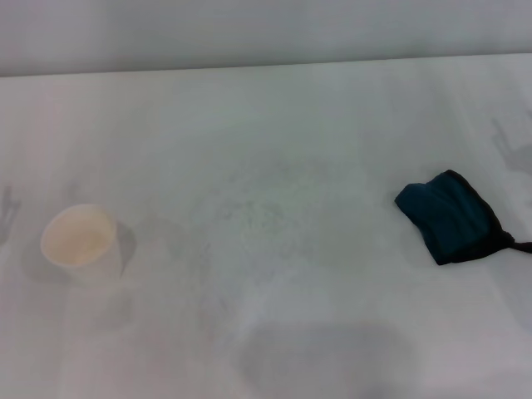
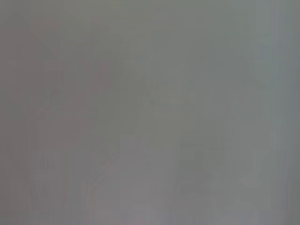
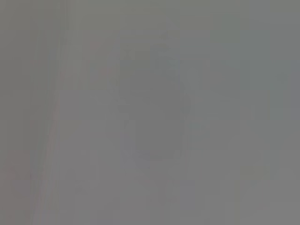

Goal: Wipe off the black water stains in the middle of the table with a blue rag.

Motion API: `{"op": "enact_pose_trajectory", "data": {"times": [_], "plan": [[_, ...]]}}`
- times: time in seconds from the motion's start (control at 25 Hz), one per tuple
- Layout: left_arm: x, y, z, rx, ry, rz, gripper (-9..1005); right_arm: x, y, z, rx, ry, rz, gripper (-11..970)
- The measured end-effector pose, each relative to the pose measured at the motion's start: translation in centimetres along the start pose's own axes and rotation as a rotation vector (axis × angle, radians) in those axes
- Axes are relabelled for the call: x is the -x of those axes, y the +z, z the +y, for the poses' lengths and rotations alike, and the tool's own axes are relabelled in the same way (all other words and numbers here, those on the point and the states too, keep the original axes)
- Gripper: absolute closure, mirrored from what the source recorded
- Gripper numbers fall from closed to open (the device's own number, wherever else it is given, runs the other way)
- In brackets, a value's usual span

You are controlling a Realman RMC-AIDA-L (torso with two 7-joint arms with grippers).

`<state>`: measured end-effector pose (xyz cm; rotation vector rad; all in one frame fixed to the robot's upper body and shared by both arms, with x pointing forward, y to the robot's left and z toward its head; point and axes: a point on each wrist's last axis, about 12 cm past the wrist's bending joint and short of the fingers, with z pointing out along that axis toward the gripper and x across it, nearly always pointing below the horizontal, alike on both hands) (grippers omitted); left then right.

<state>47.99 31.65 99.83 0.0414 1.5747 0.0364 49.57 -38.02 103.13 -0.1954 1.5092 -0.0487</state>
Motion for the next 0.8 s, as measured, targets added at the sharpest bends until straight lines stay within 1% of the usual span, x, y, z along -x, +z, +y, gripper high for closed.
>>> {"op": "enact_pose_trajectory", "data": {"times": [0.08, 0.28, 0.52, 0.64, 0.72, 0.8], "plan": [[0.0, -0.1, 0.0, -0.001, 0.007, -0.002, 109, 0.1, -0.1, 0.0, -0.002, -0.003, -0.008, 441], [0.1, 0.1, 0.0, 0.0, 0.012, -0.007, 109, 0.1, 0.0, 0.1, -0.008, 0.007, -0.017, 224], [0.5, 0.5, 0.2, -0.007, 0.045, -0.023, 108, -0.1, 0.8, 0.4, -0.004, -0.016, 0.012, 132], [0.6, 0.5, 0.2, -0.007, 0.055, -0.033, 108, 0.1, 0.9, 0.5, 0.002, -0.017, 0.002, 132], [1.0, 0.2, 0.1, 0.0, 0.099, -0.078, 108, 0.1, 0.8, 0.5, 0.001, -0.016, -0.001, 132], [1.1, 0.1, 0.0, 0.001, 0.115, -0.095, 108, 0.1, 0.7, 0.4, -0.004, -0.015, -0.003, 132]]}}
